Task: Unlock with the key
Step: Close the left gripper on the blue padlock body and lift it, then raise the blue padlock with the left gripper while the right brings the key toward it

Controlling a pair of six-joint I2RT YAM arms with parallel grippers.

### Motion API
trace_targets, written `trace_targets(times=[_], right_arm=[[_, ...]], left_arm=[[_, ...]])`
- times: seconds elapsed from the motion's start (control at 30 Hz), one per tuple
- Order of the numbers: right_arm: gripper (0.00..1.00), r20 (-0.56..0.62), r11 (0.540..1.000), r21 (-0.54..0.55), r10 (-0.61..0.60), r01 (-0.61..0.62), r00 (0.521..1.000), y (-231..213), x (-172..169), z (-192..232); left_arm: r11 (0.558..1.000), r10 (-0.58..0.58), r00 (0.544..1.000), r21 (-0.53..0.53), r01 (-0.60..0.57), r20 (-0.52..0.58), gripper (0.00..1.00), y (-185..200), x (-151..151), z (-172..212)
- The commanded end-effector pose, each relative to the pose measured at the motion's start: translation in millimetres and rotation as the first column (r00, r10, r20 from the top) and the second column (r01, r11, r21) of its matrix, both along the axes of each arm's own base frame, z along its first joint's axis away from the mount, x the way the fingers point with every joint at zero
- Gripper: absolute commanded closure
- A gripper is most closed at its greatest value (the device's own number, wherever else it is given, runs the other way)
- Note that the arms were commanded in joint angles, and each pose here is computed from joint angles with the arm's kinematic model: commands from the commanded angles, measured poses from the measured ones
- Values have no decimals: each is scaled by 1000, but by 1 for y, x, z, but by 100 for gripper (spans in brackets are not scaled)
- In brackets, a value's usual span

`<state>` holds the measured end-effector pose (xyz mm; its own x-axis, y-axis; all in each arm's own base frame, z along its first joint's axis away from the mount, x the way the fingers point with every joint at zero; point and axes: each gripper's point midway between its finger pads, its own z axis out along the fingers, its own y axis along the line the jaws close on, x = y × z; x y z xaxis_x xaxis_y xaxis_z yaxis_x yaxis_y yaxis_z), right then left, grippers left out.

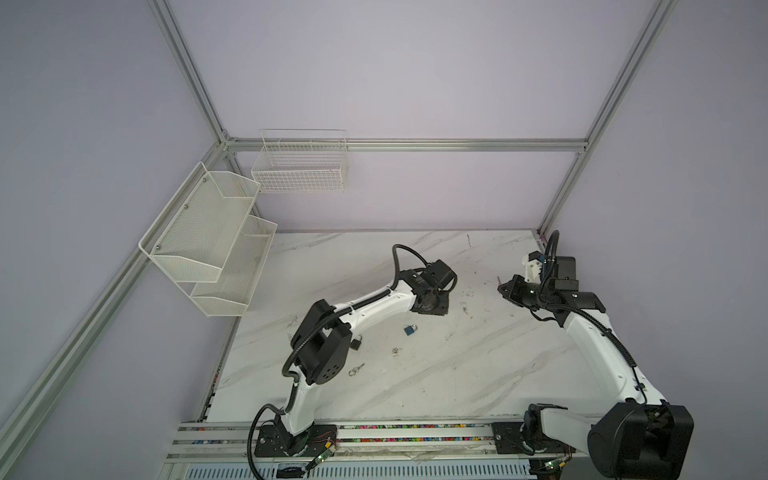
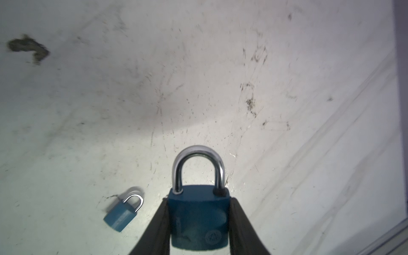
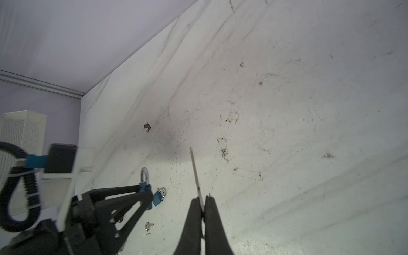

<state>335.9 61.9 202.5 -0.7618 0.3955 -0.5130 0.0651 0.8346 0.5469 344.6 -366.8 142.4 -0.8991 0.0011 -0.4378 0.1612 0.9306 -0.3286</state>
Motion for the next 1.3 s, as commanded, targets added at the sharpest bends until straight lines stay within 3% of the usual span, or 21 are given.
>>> trace_targets(times=[0.0,0.33,0.53,0.9,1.27], right_arm=[[100,-1,998,-34,48,-48,999,13,-4,2],[100,5,985,47,165,-165,986,97,-20,-13],[100,16,966,116,229,-229,973,153,-38,-24],[100,89,914,232,321,-333,943,233,-45,-29],[100,80,910,246,322,-332,943,245,-35,-46]], left_arm=[[963,148,988,-231,-137,31,80,5,13,37],[839,413,909,-367,-401,-49,84,58,26,50],[793,490,867,-368,-485,-88,85,74,27,42],[796,524,848,-309,-520,-77,85,86,25,35],[799,538,841,-279,-532,-64,86,94,23,33]])
